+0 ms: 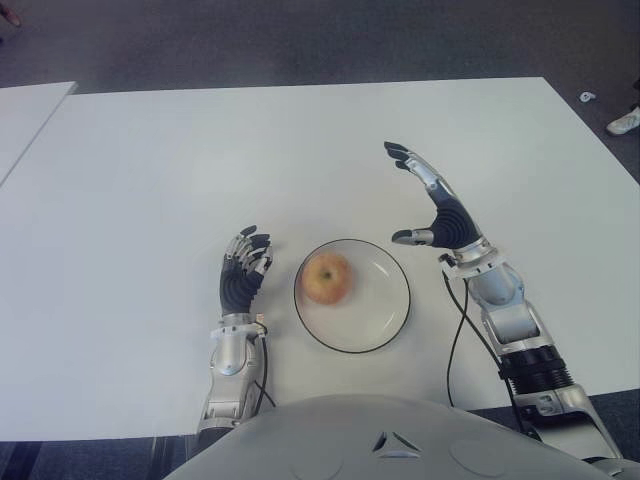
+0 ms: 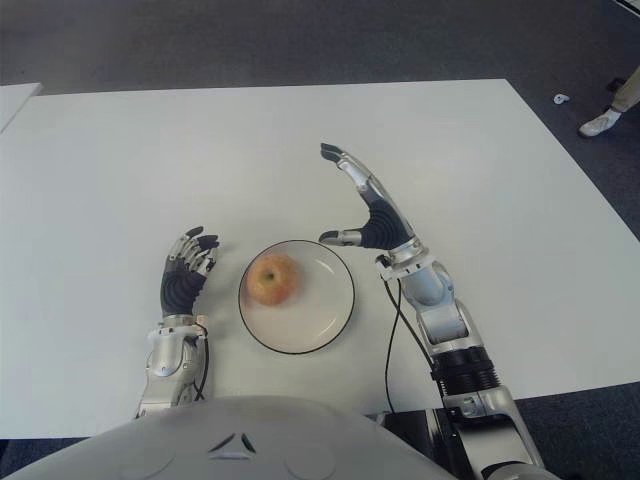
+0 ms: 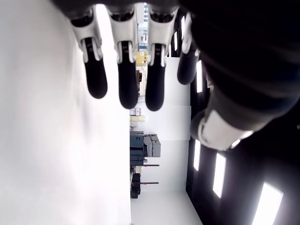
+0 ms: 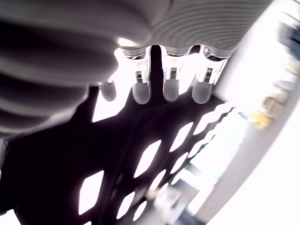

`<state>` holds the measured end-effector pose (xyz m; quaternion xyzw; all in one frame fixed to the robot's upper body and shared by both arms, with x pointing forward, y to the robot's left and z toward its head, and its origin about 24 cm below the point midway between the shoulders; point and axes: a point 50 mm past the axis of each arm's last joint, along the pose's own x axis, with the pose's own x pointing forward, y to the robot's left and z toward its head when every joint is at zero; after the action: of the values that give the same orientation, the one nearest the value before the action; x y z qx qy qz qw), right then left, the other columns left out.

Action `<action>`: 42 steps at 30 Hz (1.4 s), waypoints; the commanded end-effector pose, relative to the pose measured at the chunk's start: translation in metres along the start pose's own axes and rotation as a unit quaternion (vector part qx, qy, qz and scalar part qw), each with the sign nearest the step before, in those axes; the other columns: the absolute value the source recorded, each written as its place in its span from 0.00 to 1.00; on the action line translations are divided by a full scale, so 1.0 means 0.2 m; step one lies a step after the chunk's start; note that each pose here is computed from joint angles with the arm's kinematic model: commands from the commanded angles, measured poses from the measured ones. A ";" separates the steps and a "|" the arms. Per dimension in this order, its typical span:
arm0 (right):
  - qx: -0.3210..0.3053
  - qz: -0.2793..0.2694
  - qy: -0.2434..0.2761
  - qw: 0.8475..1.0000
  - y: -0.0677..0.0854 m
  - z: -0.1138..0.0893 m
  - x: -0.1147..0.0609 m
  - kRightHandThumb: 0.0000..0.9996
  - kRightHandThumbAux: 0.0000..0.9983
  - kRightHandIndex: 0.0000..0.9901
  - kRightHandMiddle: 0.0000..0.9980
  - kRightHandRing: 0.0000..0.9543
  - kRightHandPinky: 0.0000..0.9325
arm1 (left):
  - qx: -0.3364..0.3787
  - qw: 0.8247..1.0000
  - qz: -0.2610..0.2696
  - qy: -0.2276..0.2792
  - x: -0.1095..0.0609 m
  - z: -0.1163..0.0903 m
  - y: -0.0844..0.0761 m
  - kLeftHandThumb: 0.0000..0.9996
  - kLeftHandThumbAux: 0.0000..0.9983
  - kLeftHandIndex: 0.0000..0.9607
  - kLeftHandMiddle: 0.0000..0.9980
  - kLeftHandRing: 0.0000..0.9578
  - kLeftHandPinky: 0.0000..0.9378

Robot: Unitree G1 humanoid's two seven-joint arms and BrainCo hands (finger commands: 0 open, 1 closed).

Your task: Put the apples into the plate.

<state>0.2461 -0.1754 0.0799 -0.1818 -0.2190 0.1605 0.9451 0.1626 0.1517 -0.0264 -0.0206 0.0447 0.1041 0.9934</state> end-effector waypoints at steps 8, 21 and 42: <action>0.153 -0.093 0.137 0.974 0.05 -0.13 -0.18 0.28 0.47 0.13 0.23 0.21 0.25 | 0.003 0.999 0.005 0.050 -0.04 -0.07 0.04 0.38 0.70 0.24 0.35 0.36 0.37; 0.183 -0.153 0.208 0.949 0.06 -0.17 -0.28 0.28 0.46 0.15 0.25 0.22 0.22 | -0.006 0.998 0.007 0.055 -0.04 -0.08 0.07 0.39 0.71 0.23 0.35 0.36 0.36; 0.206 -0.210 0.314 0.903 0.09 -0.23 -0.45 0.21 0.56 0.13 0.21 0.18 0.19 | -0.007 0.999 0.006 0.051 -0.03 -0.07 0.13 0.41 0.71 0.24 0.36 0.37 0.37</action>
<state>0.1946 -0.2059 0.0106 0.0156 0.0732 -0.0548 0.9957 0.1598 0.1706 -0.0269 -0.0324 0.0446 0.1056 0.9929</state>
